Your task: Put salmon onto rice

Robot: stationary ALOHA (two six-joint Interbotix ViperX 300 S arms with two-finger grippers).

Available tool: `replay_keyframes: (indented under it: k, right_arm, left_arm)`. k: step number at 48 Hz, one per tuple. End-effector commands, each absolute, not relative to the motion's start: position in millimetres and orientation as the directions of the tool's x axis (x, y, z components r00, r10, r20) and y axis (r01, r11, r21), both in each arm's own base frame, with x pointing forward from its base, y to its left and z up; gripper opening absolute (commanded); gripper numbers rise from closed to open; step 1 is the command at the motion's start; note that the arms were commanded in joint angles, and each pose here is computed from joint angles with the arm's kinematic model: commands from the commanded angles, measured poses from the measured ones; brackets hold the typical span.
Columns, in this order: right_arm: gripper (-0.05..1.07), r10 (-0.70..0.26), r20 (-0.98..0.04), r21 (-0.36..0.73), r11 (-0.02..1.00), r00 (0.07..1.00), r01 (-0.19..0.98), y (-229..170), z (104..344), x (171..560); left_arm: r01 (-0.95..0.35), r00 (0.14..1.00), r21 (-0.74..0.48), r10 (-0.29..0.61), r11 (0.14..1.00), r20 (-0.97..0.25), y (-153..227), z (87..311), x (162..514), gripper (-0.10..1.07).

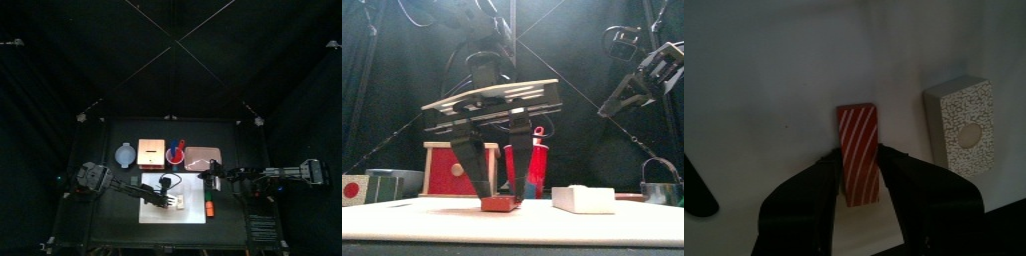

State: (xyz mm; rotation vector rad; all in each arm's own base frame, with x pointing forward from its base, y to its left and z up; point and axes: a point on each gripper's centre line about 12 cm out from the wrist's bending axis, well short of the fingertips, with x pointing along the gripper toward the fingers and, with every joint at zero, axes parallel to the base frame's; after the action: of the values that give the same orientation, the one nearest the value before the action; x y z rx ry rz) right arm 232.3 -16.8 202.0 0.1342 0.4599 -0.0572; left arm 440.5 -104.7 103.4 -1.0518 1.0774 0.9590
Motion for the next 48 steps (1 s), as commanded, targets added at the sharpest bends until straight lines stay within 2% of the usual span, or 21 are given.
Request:
replay_keyframes:
  k: [1, 7, 15, 29, 40, 48]
  right_arm:
    - [0.36, -0.022, -0.430, 0.117, 0.990, 0.903, 0.080, -16.5, 207.4, 234.2]
    - [0.36, -0.023, -0.433, 0.118, 0.990, 0.901, 0.082, -16.8, 206.2, 233.5]
    - [0.36, -0.023, -0.434, 0.118, 0.990, 0.901, 0.082, -16.8, 205.7, 233.2]
    - [0.36, -0.024, -0.436, 0.118, 0.989, 0.900, 0.084, -16.9, 205.0, 232.9]
    - [0.36, -0.050, -0.454, 0.118, 0.986, 0.890, 0.116, -20.0, 202.5, 231.5]
    - [0.36, -0.089, -0.482, 0.108, 0.981, 0.872, 0.160, -24.5, 198.4, 229.0]
  left_arm:
    - [-0.955, 0.225, -0.202, 0.084, 0.219, -0.971, -105.4, 108.8, 445.8, 0.70]
    - [-0.959, 0.208, -0.186, 0.088, 0.212, -0.974, -104.6, 113.5, 443.1, 0.69]
    - [-0.960, 0.209, -0.183, 0.110, 0.211, -0.972, -99.3, 132.6, 443.0, 0.69]
    - [-0.939, 0.300, -0.277, 0.088, 0.204, -0.950, -101.7, 163.5, 468.9, 0.69]
    - [-0.934, 0.333, -0.320, 0.062, 0.160, -0.941, -99.6, 171.2, 489.4, 0.70]
    - [-0.931, 0.345, -0.336, 0.046, 0.139, -0.937, -99.5, 168.1, 505.0, 0.70]
